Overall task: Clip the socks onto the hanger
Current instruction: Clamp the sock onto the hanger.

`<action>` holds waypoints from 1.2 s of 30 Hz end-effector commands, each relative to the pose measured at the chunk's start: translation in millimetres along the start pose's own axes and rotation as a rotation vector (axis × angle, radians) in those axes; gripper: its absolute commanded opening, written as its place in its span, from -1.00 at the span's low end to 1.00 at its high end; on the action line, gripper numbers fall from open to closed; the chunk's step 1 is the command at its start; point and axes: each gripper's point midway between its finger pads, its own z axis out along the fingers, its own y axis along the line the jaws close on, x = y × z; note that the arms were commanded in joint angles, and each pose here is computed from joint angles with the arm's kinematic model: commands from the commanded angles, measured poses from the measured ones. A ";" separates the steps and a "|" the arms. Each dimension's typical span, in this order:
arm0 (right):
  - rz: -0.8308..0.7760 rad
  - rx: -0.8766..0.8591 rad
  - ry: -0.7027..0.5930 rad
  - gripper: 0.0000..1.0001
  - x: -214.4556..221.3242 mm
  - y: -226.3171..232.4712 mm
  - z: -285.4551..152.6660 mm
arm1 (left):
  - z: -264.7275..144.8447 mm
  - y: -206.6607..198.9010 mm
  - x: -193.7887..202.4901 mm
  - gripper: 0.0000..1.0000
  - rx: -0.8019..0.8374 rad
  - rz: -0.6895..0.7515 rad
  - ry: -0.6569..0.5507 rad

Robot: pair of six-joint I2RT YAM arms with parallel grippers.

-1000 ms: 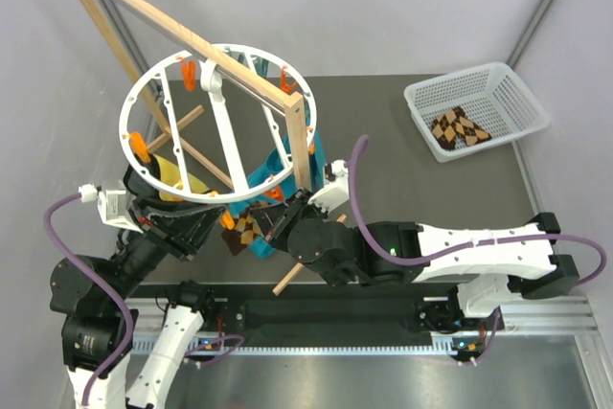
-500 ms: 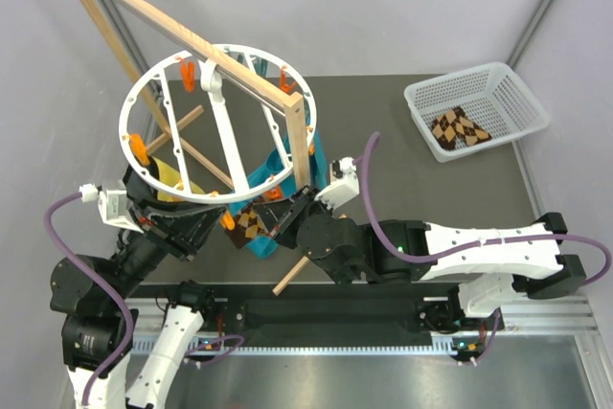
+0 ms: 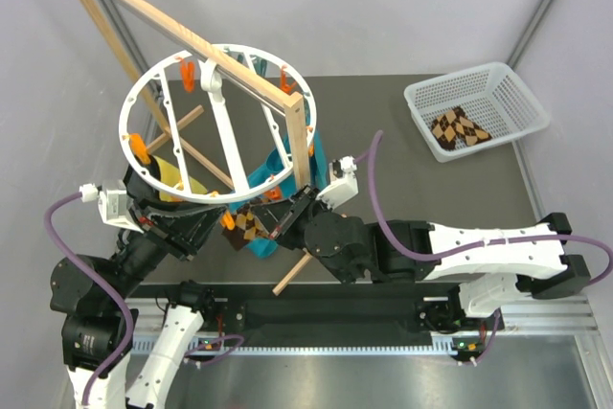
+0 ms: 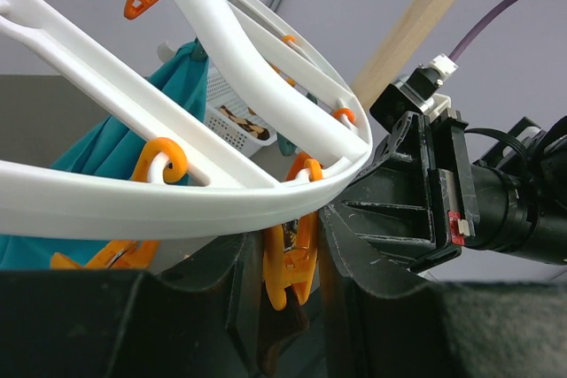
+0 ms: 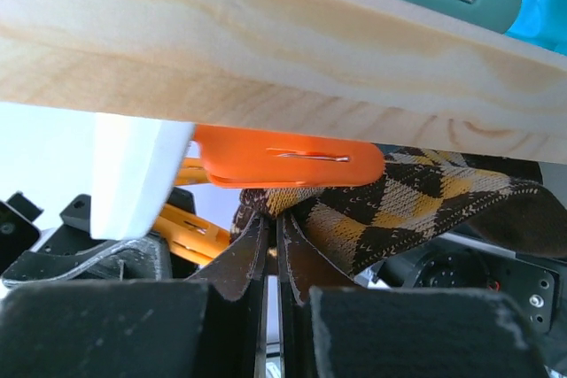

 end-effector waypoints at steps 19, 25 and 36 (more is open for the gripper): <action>0.040 -0.058 0.040 -0.52 -6.7 10.0 1.7 | -15.6 1.0 -15.4 0.51 -0.089 0.030 -0.059; -0.139 -0.055 0.109 -0.20 3.2 3.8 -0.6 | -32.7 -7.1 -19.8 0.45 -0.122 0.011 -0.076; -0.444 -0.087 0.224 0.00 0.2 -12.8 -29.9 | -45.3 -35.8 -7.3 0.26 -0.027 0.002 0.028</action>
